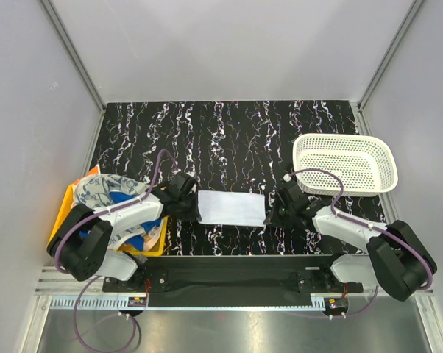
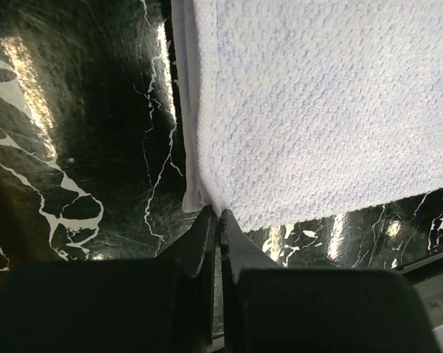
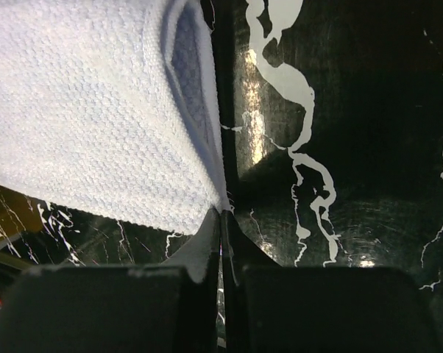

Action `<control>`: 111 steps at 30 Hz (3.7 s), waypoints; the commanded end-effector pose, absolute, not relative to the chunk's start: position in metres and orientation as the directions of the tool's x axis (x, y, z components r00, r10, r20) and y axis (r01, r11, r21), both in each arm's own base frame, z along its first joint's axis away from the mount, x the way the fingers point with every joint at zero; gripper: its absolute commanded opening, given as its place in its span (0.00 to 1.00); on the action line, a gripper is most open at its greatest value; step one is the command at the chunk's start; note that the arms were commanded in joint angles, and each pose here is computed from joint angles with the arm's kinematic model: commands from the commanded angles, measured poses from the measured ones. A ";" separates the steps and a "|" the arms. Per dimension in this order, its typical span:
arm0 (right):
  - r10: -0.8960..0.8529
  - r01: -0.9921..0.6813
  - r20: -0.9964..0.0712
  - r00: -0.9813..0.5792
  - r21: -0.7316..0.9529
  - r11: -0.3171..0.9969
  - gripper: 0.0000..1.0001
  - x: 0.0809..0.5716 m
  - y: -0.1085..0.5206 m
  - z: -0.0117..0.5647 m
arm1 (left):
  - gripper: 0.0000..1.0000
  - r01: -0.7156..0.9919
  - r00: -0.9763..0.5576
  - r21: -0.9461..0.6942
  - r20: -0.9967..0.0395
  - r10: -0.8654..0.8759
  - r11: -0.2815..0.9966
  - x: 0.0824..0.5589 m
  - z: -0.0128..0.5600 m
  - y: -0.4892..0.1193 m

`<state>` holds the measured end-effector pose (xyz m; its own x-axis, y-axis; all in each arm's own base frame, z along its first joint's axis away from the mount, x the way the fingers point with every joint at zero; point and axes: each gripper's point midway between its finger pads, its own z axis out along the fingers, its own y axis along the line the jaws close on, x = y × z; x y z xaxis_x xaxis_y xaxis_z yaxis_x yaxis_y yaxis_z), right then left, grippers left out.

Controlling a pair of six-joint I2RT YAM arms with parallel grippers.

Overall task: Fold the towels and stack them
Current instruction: Fold the towel, then neatly place the folded towel into the bin

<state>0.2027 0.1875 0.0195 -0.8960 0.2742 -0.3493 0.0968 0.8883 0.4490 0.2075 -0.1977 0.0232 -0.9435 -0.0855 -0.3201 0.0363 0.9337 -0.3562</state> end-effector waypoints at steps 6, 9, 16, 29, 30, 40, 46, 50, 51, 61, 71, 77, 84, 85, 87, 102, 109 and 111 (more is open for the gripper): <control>0.304 0.093 -0.389 -0.869 0.475 0.875 0.18 0.209 0.189 0.029 | 0.21 0.036 -0.940 -0.364 -0.328 -0.092 0.931 0.207 0.021 -0.200; 0.305 0.089 -0.413 -0.858 0.466 0.880 0.29 0.212 0.186 0.039 | 0.38 0.042 -0.933 -0.346 -0.350 -0.087 0.937 0.210 0.030 -0.195; 0.299 0.076 -0.531 -0.793 0.399 0.914 0.56 0.231 0.169 0.069 | 0.47 0.063 -0.897 -0.256 -0.438 -0.057 0.965 0.225 0.071 -0.180; 0.217 0.024 -0.551 -0.806 0.336 0.941 0.56 0.274 0.193 0.050 | 0.49 0.172 -0.861 -0.288 -0.509 0.002 0.942 0.260 0.095 -0.219; 0.212 0.025 -0.544 -0.812 0.330 0.943 0.55 0.274 0.193 0.046 | 0.48 0.171 -0.865 -0.287 -0.502 0.004 0.942 0.260 0.087 -0.220; 0.166 0.005 -0.505 -0.847 0.305 0.952 0.52 0.271 0.207 0.025 | 0.42 0.027 -0.913 -0.209 -0.404 -0.061 0.978 0.236 0.010 -0.192; 0.150 0.015 -0.480 -0.865 0.273 0.962 0.45 0.259 0.211 0.011 | 0.41 0.030 -0.912 -0.212 -0.405 -0.060 0.977 0.233 0.006 -0.191; 0.132 0.018 -0.464 -0.876 0.243 0.970 0.30 0.255 0.212 0.005 | 0.40 0.037 -0.913 -0.232 -0.404 -0.062 0.972 0.228 0.007 -0.192; 0.125 0.016 -0.460 -0.879 0.234 0.972 0.25 0.254 0.212 0.003 | 0.40 0.038 -0.911 -0.239 -0.407 -0.065 0.970 0.228 0.008 -0.192; 0.022 -0.008 -0.527 -0.850 0.056 0.998 0.00 0.268 0.189 0.046 | 0.50 0.141 -0.836 -0.273 -0.548 -0.033 0.951 0.242 0.095 -0.196; -0.181 -0.028 -0.647 -0.741 -0.239 0.971 0.00 0.307 0.136 0.131 | 0.50 0.277 -0.786 -0.350 -0.618 0.001 0.895 0.221 0.159 -0.198; -0.108 0.053 -0.694 -0.712 -0.207 0.977 0.00 0.341 0.087 0.165 | 0.50 0.342 -0.768 -0.324 -0.638 0.064 0.882 0.212 0.163 -0.194; -0.121 0.071 -0.732 -0.671 -0.227 0.971 0.00 0.362 0.031 0.203 | 0.50 0.386 -0.775 -0.345 -0.624 0.098 0.856 0.201 0.157 -0.197; -0.115 0.085 -0.739 -0.664 -0.228 0.970 0.00 0.364 0.025 0.204 | 0.49 0.391 -0.775 -0.348 -0.624 0.101 0.852 0.200 0.157 -0.197; -0.139 0.099 -0.732 -0.666 -0.272 0.957 0.00 0.369 0.001 0.203 | 0.49 0.398 -0.776 -0.349 -0.622 0.108 0.849 0.197 0.156 -0.196; -0.034 0.287 -0.710 -0.703 -0.328 0.900 0.00 0.413 -0.088 0.164 | 0.49 0.441 -0.769 -0.358 -0.623 0.141 0.823 0.187 0.155 -0.196; -0.068 0.307 -0.675 -0.735 -0.420 0.854 0.00 0.419 -0.112 0.149 | 0.49 0.470 -0.753 -0.378 -0.643 0.138 0.798 0.181 0.163 -0.198; -0.069 0.324 -0.678 -0.732 -0.436 0.839 0.00 0.420 -0.120 0.149 | 0.50 0.475 -0.747 -0.384 -0.651 0.133 0.792 0.179 0.166 -0.198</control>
<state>0.4010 -0.0970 0.1191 -0.7908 -0.0423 -0.6106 0.2485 0.8895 -0.3834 0.1821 -0.1922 0.1541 -0.7785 0.1319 -0.6136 0.4267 0.8281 -0.3635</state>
